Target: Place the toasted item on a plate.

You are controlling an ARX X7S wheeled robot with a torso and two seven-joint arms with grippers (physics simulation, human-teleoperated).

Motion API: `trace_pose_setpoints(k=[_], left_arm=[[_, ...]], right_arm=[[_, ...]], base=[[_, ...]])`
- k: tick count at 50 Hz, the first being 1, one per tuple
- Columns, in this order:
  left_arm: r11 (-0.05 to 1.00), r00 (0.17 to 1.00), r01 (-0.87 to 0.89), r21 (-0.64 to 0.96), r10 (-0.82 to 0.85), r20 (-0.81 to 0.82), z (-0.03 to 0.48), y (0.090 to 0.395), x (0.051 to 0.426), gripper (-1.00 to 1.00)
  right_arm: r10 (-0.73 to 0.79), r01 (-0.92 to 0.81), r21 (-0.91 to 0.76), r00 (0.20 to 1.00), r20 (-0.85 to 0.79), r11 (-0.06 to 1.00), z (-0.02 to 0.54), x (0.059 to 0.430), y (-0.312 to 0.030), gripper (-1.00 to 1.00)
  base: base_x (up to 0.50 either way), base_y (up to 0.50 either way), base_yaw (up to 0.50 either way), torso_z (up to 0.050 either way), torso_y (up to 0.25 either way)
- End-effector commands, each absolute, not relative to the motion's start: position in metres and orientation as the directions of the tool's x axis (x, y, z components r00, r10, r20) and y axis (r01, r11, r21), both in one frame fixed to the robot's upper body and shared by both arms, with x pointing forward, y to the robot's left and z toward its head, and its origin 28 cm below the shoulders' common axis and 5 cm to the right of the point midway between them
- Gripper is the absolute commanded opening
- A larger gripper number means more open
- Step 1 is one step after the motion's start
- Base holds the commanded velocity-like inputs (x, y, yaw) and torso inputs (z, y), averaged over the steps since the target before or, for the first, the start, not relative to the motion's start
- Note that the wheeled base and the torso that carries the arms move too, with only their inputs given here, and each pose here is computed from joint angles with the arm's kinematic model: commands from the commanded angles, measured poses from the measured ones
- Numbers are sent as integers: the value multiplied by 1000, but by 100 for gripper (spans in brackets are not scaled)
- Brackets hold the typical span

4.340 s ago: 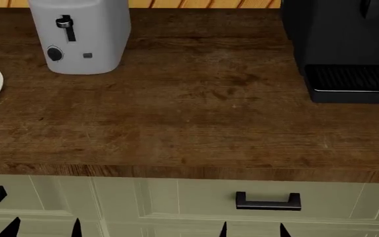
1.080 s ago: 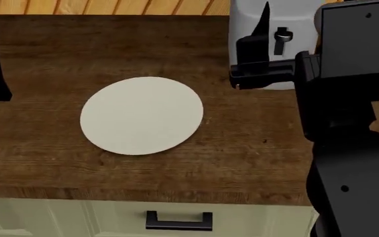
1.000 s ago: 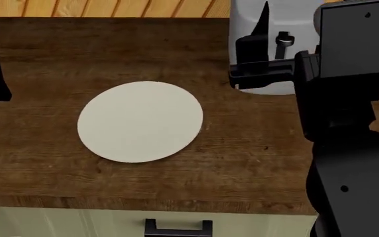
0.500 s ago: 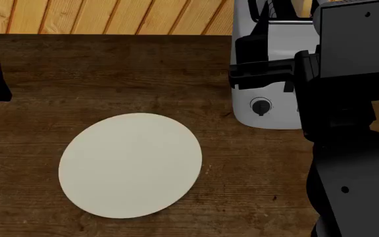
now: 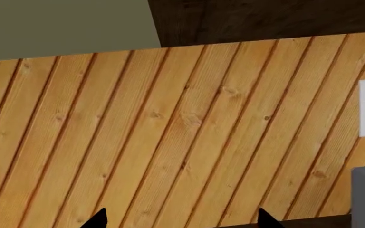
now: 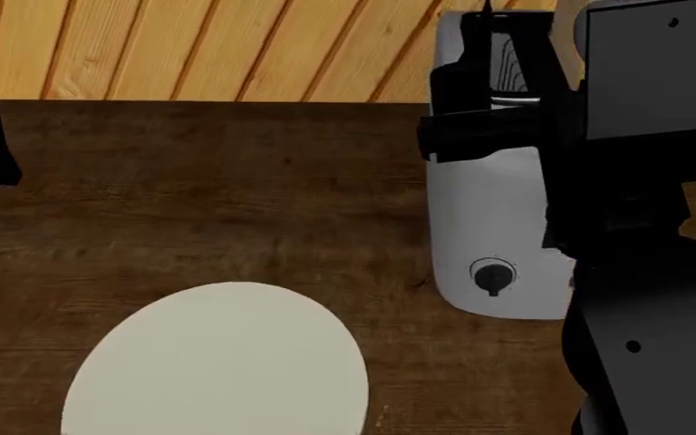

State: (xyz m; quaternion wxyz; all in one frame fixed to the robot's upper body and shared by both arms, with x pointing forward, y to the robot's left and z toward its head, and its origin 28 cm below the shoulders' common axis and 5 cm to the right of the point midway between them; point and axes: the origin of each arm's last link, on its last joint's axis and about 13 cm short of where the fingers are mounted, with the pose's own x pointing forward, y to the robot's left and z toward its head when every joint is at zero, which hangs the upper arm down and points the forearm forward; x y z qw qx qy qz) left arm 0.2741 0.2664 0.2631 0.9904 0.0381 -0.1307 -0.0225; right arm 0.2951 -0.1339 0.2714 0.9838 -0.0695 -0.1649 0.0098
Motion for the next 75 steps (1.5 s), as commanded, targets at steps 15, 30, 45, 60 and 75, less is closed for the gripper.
trace_pose_setpoints(k=[15, 30, 45, 60, 75], left_arm=[[996, 964, 37, 84, -58, 259, 263, 266, 273, 100], [996, 964, 38, 85, -59, 258, 262, 266, 275, 100], [996, 965, 40, 81, -60, 256, 261, 267, 273, 100], [995, 965, 52, 81, -71, 253, 260, 265, 273, 100], [995, 966, 54, 84, -74, 248, 258, 264, 274, 100]], right_arm=[[40, 6, -139, 945, 325, 990, 272, 293, -135, 100], [39, 6, -136, 945, 325, 991, 272, 294, -134, 100], [-17, 50, -152, 978, 206, 987, 299, 278, -149, 100], [-50, 53, -120, 998, 33, 991, 316, 275, -170, 100], [-70, 66, -52, 993, -91, 996, 329, 294, -183, 100]], base=[[333, 0, 0, 0, 1], [177, 0, 0, 0, 1], [0, 0, 0, 0, 0], [0, 0, 0, 0, 0], [0, 0, 0, 0, 0]])
